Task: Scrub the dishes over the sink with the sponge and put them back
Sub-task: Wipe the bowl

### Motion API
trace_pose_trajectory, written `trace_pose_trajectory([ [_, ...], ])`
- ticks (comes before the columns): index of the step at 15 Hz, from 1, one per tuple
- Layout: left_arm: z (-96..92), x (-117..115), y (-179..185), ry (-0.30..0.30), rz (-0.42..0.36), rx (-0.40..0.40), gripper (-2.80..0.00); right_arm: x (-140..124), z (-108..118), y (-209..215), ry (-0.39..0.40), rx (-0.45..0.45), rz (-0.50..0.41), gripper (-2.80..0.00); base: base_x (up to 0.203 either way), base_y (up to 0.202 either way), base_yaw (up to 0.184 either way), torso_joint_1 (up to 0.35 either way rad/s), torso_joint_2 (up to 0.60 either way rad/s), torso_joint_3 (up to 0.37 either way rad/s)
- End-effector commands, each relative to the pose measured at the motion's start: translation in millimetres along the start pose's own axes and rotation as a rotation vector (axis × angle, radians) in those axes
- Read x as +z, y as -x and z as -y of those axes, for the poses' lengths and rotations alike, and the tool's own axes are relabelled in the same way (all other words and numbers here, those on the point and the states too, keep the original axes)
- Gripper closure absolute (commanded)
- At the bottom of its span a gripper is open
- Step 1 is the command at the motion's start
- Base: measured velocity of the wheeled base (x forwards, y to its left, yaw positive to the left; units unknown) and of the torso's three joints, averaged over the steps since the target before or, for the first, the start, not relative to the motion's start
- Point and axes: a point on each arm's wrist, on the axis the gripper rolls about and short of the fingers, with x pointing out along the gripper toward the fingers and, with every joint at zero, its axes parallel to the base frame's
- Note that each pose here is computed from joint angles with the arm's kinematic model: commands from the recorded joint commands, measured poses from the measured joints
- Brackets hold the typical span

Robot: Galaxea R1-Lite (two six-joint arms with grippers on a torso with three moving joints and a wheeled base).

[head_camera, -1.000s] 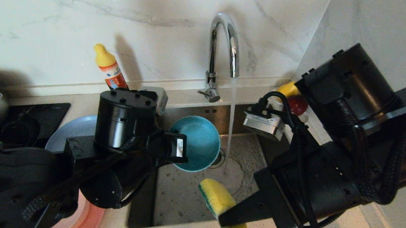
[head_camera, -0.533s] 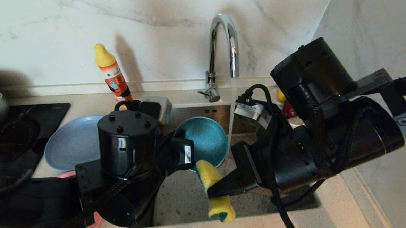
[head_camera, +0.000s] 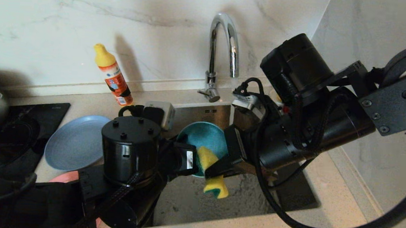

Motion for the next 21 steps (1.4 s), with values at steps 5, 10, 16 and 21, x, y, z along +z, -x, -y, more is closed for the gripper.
trace_pose_trajectory([
  [5,0.5,0.6,2.2,0.019,0.017,-0.001,0.0,16.0,11.2,-3.3,-0.045,-0.019,0.022,0.0,0.0,0.0,0.0,0.0,0.0,0.0],
  [10,-0.8,-3.1,3.8,0.036,0.047,-0.009,0.0,26.1,12.0,1.4,-0.086,-0.009,0.061,0.0,0.0,0.0,0.0,0.0,0.0,0.0],
  [16,4.2,-6.8,10.9,0.024,0.039,-0.036,0.0,34.7,9.4,-2.0,-0.077,0.003,0.079,0.0,0.0,0.0,0.0,0.0,0.0,0.0],
  [21,6.3,-0.9,12.4,0.042,0.065,-0.043,0.0,38.1,15.2,-14.2,-0.09,-0.011,0.059,0.0,0.0,0.0,0.0,0.0,0.0,0.0],
])
